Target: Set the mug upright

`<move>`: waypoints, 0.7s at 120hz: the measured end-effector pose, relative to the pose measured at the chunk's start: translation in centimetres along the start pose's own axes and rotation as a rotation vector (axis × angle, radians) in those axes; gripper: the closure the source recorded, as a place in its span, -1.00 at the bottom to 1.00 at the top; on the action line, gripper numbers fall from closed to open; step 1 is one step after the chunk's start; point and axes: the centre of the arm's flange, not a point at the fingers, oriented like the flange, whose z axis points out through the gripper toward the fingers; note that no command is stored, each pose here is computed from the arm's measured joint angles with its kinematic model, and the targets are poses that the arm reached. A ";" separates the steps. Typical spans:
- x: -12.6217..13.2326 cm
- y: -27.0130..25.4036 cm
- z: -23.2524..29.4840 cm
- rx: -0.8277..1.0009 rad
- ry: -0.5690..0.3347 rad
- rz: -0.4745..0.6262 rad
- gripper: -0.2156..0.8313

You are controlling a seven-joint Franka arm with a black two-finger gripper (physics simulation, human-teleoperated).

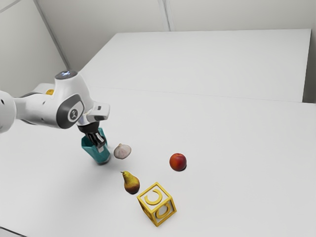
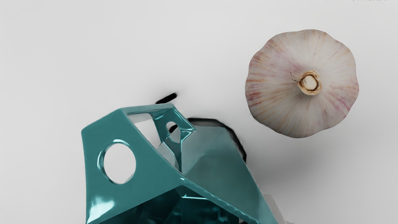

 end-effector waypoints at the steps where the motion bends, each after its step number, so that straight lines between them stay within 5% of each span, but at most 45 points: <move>1: 0.0 0.0 0.0 0.000 0.000 -0.002 0.87; 31: 0.3 0.5 0.1 -0.001 0.006 -0.028 0.54; 84: 0.1 0.2 -3.9 0.006 0.064 -0.068 -0.37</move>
